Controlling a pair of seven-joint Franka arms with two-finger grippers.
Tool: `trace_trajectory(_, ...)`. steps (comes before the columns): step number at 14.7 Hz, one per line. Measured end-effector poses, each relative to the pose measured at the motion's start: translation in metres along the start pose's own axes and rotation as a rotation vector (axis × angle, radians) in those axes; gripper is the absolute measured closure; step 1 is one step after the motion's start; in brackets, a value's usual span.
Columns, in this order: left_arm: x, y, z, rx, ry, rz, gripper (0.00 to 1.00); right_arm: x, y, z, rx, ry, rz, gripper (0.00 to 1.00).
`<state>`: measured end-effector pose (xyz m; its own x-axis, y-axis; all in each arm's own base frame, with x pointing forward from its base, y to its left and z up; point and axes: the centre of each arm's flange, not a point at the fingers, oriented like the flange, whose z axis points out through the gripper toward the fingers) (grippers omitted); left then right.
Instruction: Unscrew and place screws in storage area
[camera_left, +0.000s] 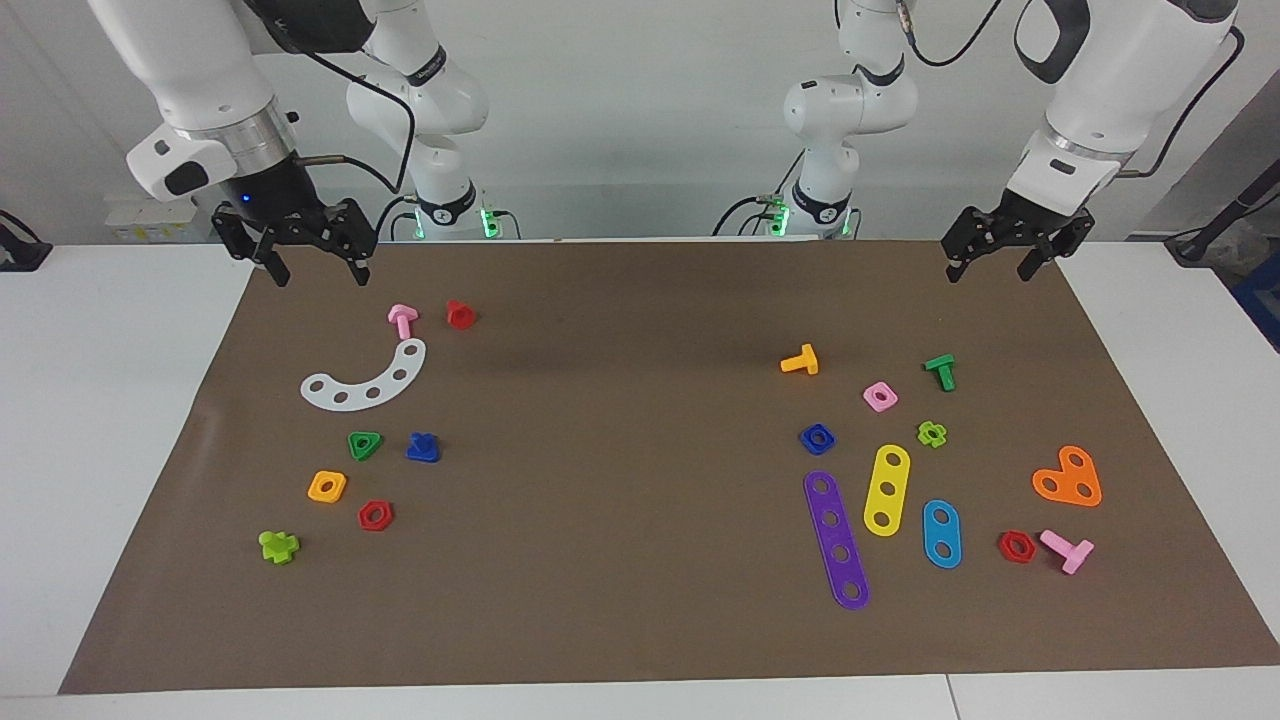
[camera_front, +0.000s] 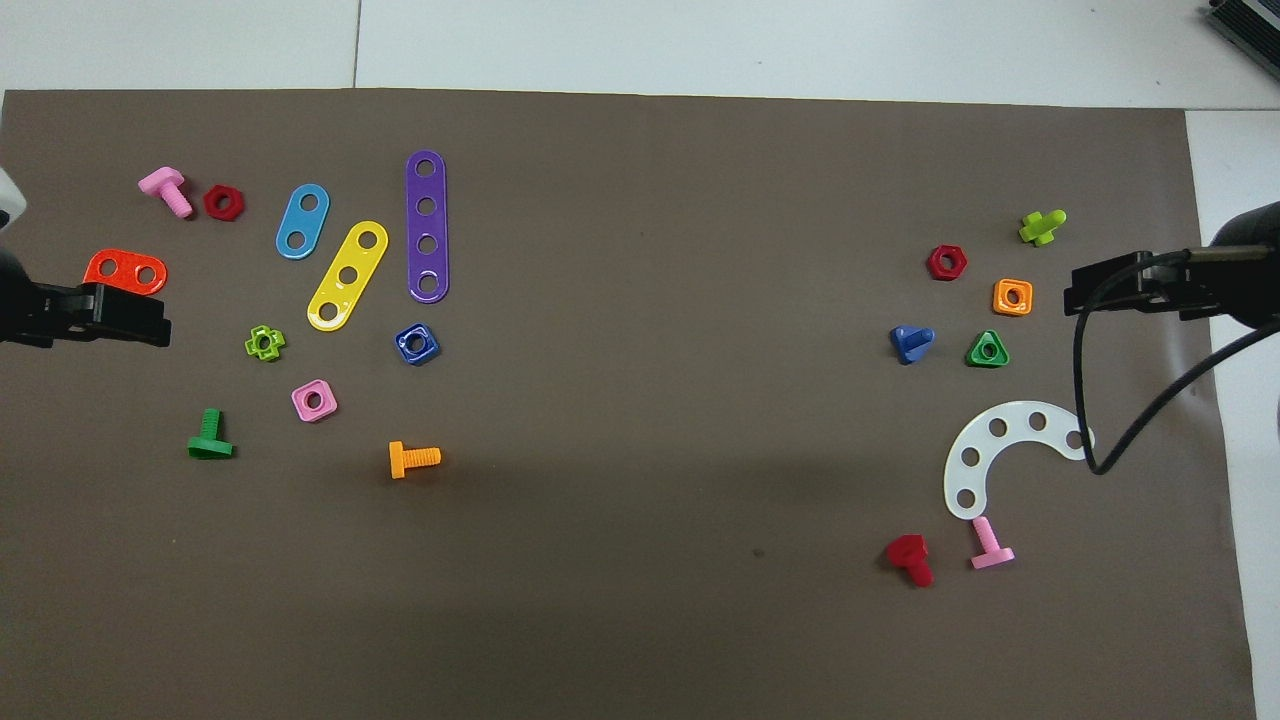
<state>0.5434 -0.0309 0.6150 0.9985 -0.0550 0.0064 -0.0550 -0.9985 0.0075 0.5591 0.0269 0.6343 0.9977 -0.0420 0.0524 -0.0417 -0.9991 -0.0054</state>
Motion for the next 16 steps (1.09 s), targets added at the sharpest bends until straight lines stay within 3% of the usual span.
trace_trajectory(6,0.0,0.0,0.0,0.0,0.0,0.0,0.0,-0.005,-0.041,-0.001,-0.026,0.007,0.018,0.0)
trace_trajectory(16,0.0,0.0,0.0,0.0,0.0,0.0,0.0,-0.017,-0.011,-0.016,-0.016,-0.013,0.072,0.0)
